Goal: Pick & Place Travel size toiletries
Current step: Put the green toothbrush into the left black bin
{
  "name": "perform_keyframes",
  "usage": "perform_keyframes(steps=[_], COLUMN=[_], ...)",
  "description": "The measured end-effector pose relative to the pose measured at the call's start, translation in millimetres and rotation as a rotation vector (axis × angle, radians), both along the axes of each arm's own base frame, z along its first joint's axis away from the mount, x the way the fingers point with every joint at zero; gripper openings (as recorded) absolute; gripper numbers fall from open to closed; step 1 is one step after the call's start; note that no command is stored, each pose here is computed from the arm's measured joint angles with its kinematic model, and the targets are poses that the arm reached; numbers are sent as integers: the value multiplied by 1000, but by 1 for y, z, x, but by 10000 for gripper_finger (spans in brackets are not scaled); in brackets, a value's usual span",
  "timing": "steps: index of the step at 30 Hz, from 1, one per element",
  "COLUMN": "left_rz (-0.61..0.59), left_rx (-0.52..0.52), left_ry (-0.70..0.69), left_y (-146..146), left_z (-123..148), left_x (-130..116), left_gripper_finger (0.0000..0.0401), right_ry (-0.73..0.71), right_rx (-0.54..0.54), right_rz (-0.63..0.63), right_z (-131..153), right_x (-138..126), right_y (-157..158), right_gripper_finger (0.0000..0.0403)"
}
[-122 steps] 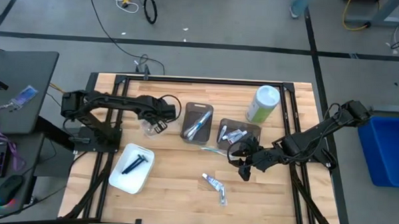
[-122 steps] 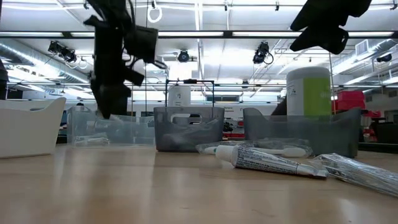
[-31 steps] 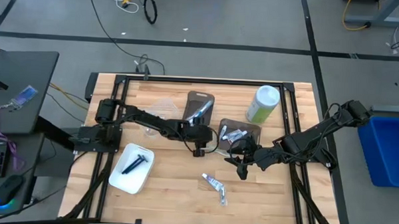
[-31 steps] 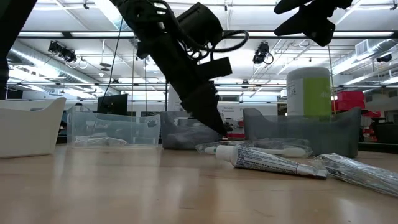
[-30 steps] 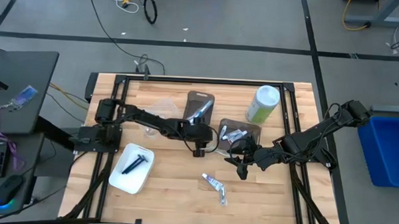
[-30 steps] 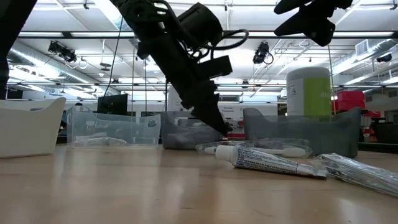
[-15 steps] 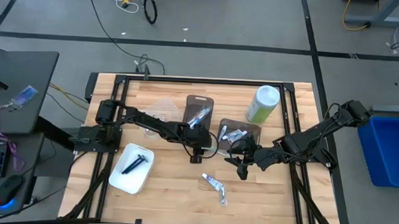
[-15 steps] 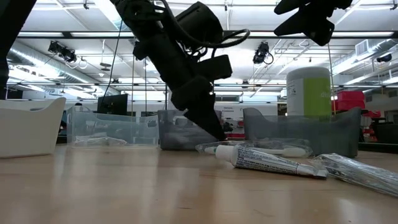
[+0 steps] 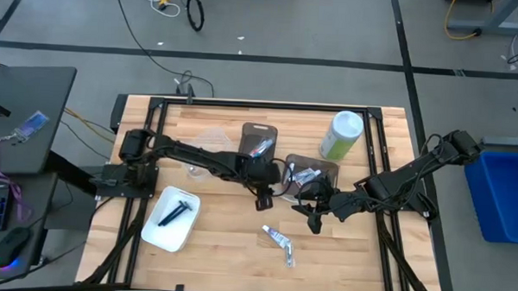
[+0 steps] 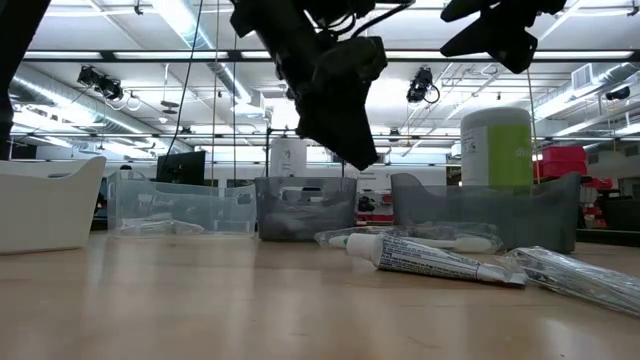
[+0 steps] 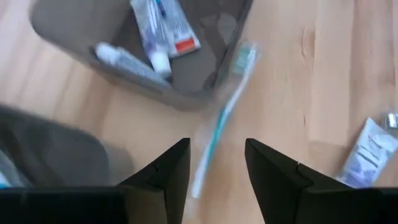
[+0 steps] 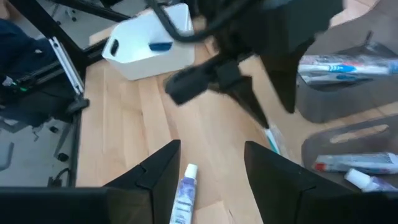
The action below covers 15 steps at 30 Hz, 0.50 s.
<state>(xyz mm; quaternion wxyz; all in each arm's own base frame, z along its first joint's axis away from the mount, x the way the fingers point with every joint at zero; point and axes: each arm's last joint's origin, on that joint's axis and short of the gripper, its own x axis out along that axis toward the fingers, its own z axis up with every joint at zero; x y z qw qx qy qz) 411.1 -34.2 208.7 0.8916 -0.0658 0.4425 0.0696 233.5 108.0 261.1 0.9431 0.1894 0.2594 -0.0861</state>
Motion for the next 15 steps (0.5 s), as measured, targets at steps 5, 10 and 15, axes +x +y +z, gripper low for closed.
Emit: perform_keyframes(steps=[5,10,15], left_rz=[33,21,59], left_rx=[44,113,97], left_ry=[37,14,-14], left_y=[-21,-26,-22], left_z=[-15,-30,-37], left_x=[-8,-13,-14], left_gripper_finger=[165,182,207], right_ry=[2,1,1], right_rx=[2,3,3], right_rz=[-2,-2,-2], right_z=[0,0,0], right_x=[0,0,0], right_y=[0,0,0], right_gripper_finger=[186,188,186])
